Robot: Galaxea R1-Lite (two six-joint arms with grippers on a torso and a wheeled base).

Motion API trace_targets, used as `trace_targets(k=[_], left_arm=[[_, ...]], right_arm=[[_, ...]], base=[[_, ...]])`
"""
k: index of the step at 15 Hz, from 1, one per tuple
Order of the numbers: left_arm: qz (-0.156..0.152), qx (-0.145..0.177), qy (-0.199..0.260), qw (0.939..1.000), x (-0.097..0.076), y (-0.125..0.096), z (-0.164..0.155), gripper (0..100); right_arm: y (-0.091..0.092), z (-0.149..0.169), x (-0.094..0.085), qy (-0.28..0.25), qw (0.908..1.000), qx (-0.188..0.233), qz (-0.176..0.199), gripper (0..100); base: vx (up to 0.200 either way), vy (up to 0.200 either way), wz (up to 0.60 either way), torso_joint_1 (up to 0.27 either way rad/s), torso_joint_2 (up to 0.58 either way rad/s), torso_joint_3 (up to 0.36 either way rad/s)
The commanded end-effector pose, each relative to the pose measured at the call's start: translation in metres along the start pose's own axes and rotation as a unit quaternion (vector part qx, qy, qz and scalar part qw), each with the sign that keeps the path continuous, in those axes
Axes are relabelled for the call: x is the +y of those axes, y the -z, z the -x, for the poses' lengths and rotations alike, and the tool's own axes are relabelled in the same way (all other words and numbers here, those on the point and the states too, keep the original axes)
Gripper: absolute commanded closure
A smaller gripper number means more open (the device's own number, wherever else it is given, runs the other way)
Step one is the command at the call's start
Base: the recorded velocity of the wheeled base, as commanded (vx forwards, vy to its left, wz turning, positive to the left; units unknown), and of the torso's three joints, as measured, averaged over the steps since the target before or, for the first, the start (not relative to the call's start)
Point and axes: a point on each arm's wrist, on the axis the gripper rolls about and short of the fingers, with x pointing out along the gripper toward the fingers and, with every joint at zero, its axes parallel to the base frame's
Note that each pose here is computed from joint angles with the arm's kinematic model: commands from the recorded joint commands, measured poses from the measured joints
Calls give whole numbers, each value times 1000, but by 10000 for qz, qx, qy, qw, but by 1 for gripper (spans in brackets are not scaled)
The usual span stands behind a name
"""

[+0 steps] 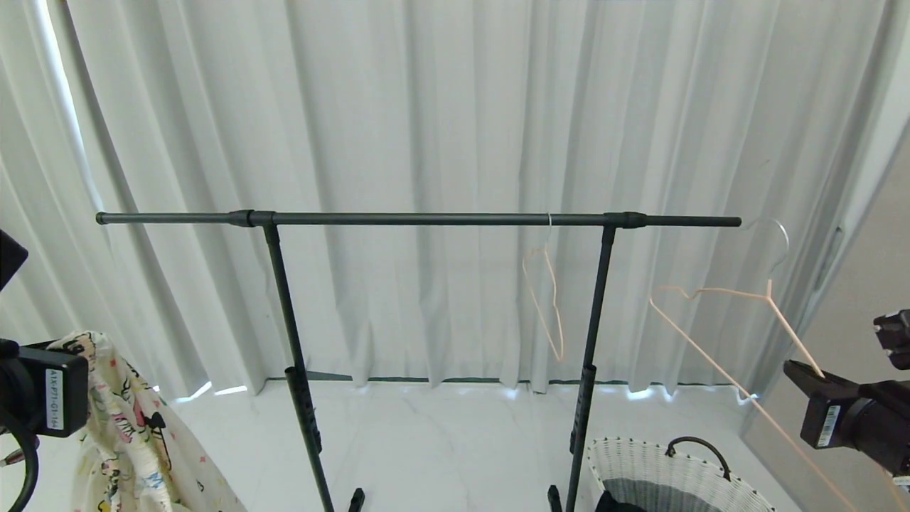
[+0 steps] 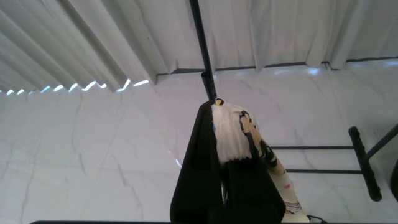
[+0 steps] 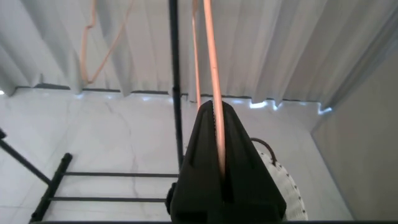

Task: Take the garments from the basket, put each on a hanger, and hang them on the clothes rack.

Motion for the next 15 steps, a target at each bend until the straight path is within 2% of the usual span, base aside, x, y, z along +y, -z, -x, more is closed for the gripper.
trace_targets(k=[1,2,7,12,13,15], left_arm=[[-10,-2,-11,10000,0,0,0,100],[-10,0,-18,10000,0,0,0,100],[-11,7,-16,10000,0,0,0,100],[-60,60,95,9999,-3,2,-2,100],[-134,33,267,9995,-8,4,-1,100],[-269,-20,666,9974,-19,5,0,100]], right_arm=[[-4,7,8,-311,9994,-157,15,100],[-5,9,10,-390,9991,-191,22,100],[-15,28,38,-1472,9877,-528,13,100],[-8,29,68,-2285,9733,-179,94,100],[-7,30,83,-2618,9651,-40,-9,100],[0,35,100,-3049,9520,242,-148,100]], base=[[0,0,0,0,0,0],[0,200,0,2,2,-2],[0,200,0,4,4,2],[0,200,0,5,2,6],[0,0,0,0,0,0],[0,0,0,0,0,0]])
